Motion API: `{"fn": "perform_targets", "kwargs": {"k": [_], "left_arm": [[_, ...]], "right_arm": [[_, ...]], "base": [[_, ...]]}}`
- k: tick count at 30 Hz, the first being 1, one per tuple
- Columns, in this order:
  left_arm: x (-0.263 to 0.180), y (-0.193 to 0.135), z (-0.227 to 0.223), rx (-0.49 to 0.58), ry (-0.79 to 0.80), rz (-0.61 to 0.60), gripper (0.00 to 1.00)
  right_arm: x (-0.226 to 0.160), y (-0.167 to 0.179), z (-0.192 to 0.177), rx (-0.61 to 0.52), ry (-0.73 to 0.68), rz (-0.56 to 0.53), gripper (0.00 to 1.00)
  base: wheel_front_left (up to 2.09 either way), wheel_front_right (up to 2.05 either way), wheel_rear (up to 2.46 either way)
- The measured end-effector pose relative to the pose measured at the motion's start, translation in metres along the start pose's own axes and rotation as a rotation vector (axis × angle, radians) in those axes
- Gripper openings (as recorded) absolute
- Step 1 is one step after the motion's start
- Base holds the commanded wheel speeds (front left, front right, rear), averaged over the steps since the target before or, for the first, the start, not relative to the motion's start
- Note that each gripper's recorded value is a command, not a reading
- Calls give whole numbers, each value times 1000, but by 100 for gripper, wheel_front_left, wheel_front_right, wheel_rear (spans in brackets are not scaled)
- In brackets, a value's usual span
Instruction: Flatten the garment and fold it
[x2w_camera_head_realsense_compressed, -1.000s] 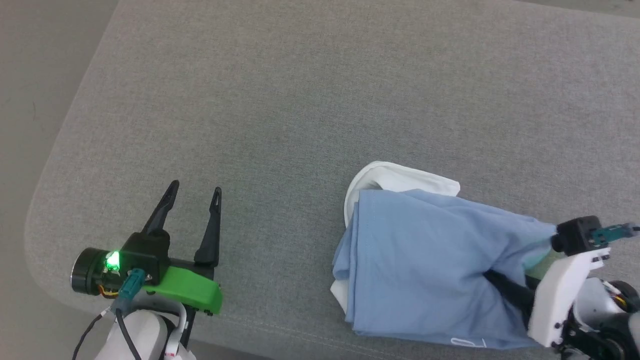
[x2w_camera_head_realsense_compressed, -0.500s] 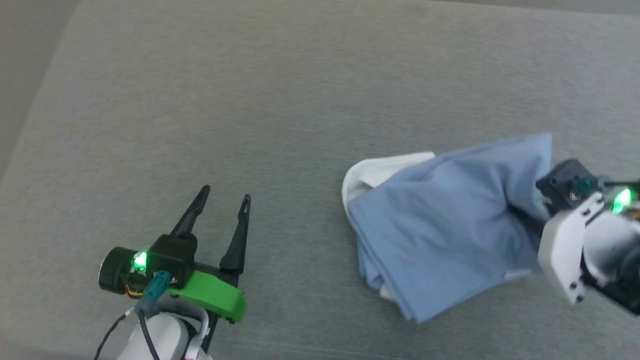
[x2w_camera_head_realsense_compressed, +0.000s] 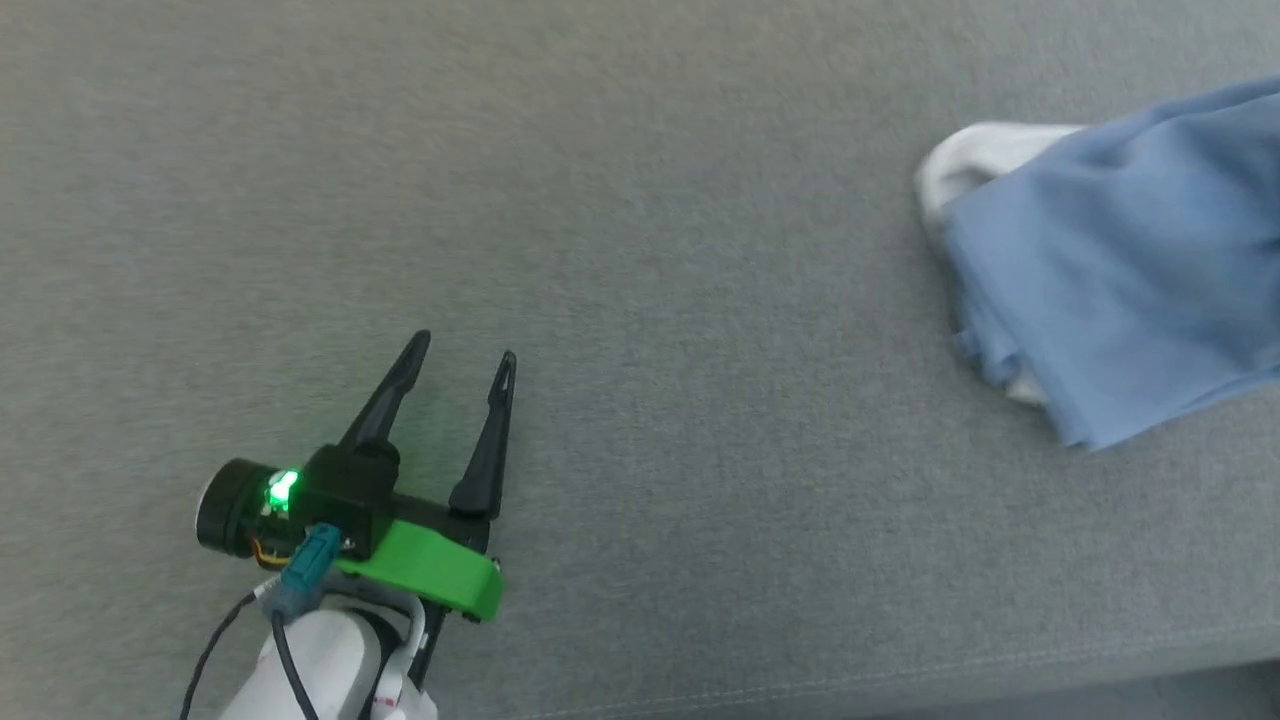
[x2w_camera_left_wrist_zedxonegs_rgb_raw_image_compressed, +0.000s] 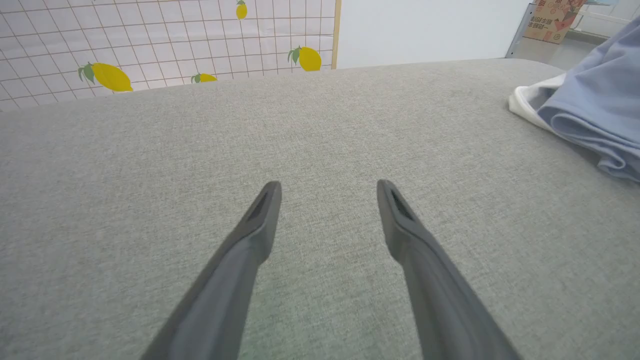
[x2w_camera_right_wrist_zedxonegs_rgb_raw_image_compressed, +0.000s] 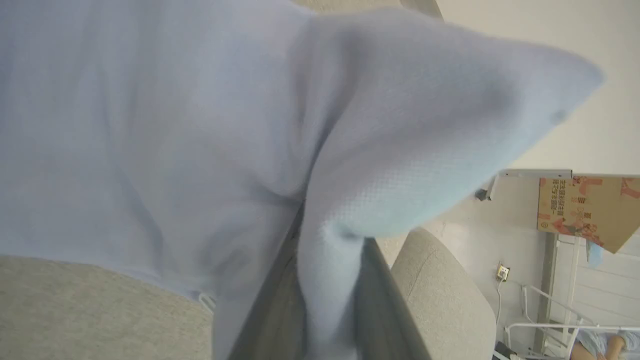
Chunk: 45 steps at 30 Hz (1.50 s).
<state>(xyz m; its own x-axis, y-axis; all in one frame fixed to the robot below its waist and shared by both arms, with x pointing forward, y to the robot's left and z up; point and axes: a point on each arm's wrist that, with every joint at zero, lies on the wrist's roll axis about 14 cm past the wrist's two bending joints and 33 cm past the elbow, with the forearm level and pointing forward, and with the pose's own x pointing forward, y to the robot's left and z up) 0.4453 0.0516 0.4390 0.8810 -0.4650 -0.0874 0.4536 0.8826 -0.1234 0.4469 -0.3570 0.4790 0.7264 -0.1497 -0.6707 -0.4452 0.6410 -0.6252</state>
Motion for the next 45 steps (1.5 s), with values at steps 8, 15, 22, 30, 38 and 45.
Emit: {"fn": "perform_targets", "kwargs": {"k": [8, 15, 22, 30, 38, 45], "left_arm": [[24, -6, -31, -59, 35, -47, 100], [29, 0, -44, -74, 39, -51, 100], [24, 16, -46, -56, 45, -15, 100], [18, 24, -45, -27, 56, 12, 100], [9, 23, -26, -4, 30, 34, 100], [-7, 26, 9, 26, -24, 67, 100]], "right_arm": [[17, -52, -91, 16, 204, -141, 0], [20, -90, -153, 6, 325, -272, 0], [33, -97, -172, 16, 341, -325, 0], [32, -90, -179, 59, 336, -348, 100], [16, -111, -131, 106, 146, -407, 100], [-4, -120, -23, 230, -271, -435, 100]], "base": [[0, 0, 0], [0, 0, 0], [0, 0, 0], [0, 0, 0], [0, 0, 0], [0, 0, 0]]}}
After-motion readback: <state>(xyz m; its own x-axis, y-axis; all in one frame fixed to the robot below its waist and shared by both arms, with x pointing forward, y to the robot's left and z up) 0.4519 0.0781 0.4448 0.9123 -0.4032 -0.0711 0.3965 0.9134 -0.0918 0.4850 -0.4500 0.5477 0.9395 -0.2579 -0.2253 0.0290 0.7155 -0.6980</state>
